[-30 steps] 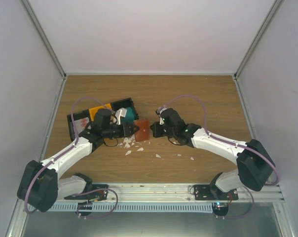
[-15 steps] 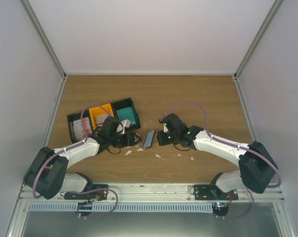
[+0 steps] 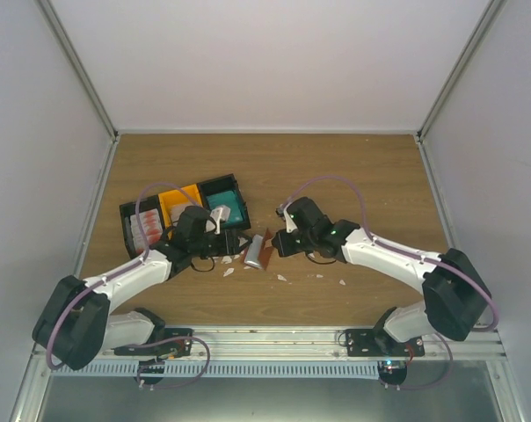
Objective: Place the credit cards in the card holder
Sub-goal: Open the card holder at the center of the board.
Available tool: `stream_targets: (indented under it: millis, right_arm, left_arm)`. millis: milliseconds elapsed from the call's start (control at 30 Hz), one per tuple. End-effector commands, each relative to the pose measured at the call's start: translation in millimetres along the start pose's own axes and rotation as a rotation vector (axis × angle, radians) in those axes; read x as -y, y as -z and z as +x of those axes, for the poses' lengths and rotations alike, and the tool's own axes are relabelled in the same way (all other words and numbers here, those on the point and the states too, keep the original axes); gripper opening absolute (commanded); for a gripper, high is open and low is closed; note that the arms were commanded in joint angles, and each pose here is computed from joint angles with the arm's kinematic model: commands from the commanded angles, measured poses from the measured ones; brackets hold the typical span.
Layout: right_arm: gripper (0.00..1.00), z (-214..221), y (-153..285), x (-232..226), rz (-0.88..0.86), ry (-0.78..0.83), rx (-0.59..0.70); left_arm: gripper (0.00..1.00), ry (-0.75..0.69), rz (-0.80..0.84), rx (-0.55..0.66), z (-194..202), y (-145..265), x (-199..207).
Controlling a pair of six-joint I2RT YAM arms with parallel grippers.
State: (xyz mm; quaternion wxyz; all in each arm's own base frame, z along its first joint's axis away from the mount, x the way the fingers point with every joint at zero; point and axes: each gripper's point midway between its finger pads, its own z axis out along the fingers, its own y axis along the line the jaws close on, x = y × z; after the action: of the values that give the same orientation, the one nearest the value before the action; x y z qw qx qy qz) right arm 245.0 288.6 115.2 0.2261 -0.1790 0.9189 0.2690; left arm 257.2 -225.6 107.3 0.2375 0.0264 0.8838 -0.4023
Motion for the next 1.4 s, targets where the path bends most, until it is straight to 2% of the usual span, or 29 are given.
stream_targets:
  millis: [0, 267, 467, 667, 833, 967, 1233, 1367]
  right_arm:
    - [0.01, -1, -6, 21, 0.093, 0.001, 0.001]
    - [0.01, 17, -1, 66, 0.259, -0.044, 0.001]
    - [0.00, 24, 5, 90, 0.339, -0.069, 0.003]
    - [0.00, 27, 4, 101, 0.372, -0.076, 0.000]
    - [0.00, 28, 3, 105, 0.375, -0.079, -0.002]
    - [0.00, 33, 1, 109, 0.384, -0.084, -0.014]
    - [0.00, 40, -5, 115, 0.397, -0.092, -0.034]
    - [0.00, 42, -8, 115, 0.390, -0.093, -0.042]
  left_arm:
    - [0.56, -0.054, 0.042, 0.060, -12, 2, 12]
    - [0.49, -0.036, 0.051, -0.023, 4, -20, 8]
    - [0.46, -0.050, 0.074, -0.070, 10, -39, 20]
    - [0.34, -0.066, 0.054, -0.063, 8, -54, 29]
    - [0.27, -0.035, -0.003, -0.059, 7, -61, 18]
    - [0.31, -0.026, -0.034, -0.058, 10, -62, 11]
    - [0.45, 0.003, -0.105, -0.057, 13, -62, -5]
    - [0.47, 0.008, -0.106, -0.071, 18, -65, -7]
